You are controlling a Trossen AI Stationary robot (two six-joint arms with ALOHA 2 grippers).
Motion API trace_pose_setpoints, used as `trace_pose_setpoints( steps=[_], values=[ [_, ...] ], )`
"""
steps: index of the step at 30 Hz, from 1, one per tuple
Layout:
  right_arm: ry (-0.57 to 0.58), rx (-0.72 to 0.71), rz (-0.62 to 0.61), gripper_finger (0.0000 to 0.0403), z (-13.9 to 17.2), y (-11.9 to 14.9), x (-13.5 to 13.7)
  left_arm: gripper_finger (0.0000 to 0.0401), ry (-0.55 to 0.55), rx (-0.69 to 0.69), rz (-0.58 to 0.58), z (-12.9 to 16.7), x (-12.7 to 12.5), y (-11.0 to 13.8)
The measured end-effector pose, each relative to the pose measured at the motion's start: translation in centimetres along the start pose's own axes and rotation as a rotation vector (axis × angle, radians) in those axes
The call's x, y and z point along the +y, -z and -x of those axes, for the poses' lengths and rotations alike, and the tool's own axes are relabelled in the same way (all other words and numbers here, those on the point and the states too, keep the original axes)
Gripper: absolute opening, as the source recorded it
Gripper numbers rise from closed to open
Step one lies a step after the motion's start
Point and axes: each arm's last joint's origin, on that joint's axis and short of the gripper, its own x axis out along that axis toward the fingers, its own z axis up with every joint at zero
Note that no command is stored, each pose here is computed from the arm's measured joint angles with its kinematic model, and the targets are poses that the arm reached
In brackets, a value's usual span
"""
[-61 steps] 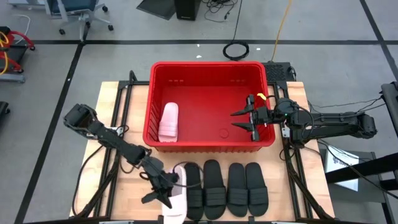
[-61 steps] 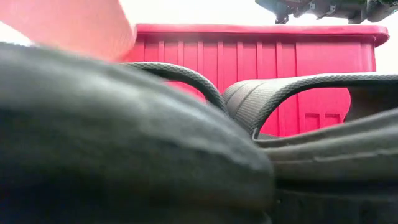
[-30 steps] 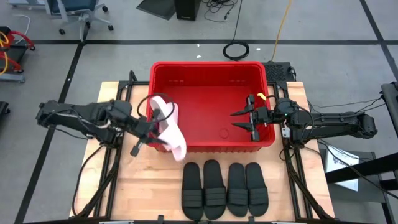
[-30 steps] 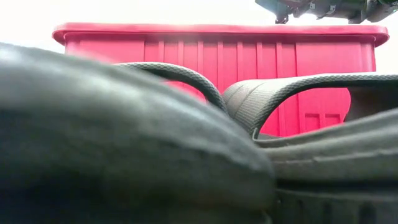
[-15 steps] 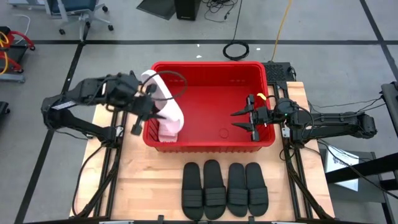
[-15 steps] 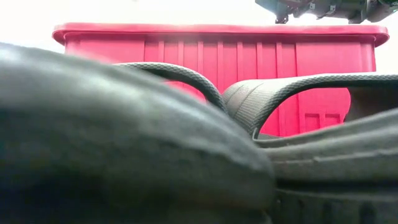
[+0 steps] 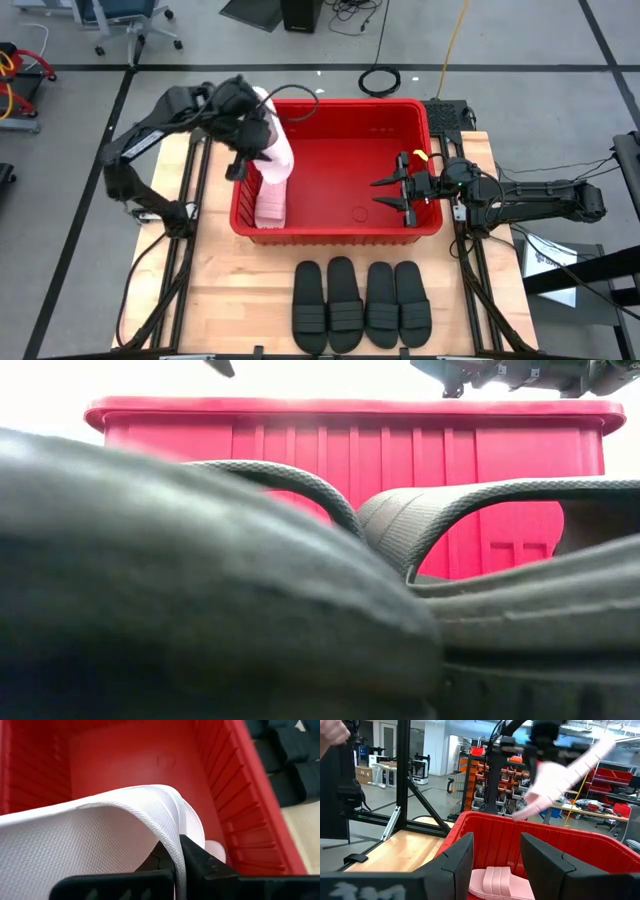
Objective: Pick and place slides into bin
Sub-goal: Put the pink slide into the red bin
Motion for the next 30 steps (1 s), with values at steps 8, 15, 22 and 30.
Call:
trace_pose_setpoints(
  steps=[8,15,22,30],
  values=[
    [0.0,0.0,0.0,0.015,0.0,0.0,0.0,0.0025,0.145,0.144,0.116,-4.0,5.4,2.3],
    [0.0,0.001,0.0,0.015,0.0,0.0,0.0,0.0005,0.227,0.238,0.223,-8.2,9.8,4.5],
    [-0.001,0.003,-0.001,0.015,0.0,0.0,0.0,0.0023,0.34,0.271,0.269,-12.5,11.9,5.6],
    [-0.004,0.025,-0.006,0.015,0.0,0.2,0.0,0.0034,0.469,0.385,0.328,-16.6,10.9,7.7]
  ],
)
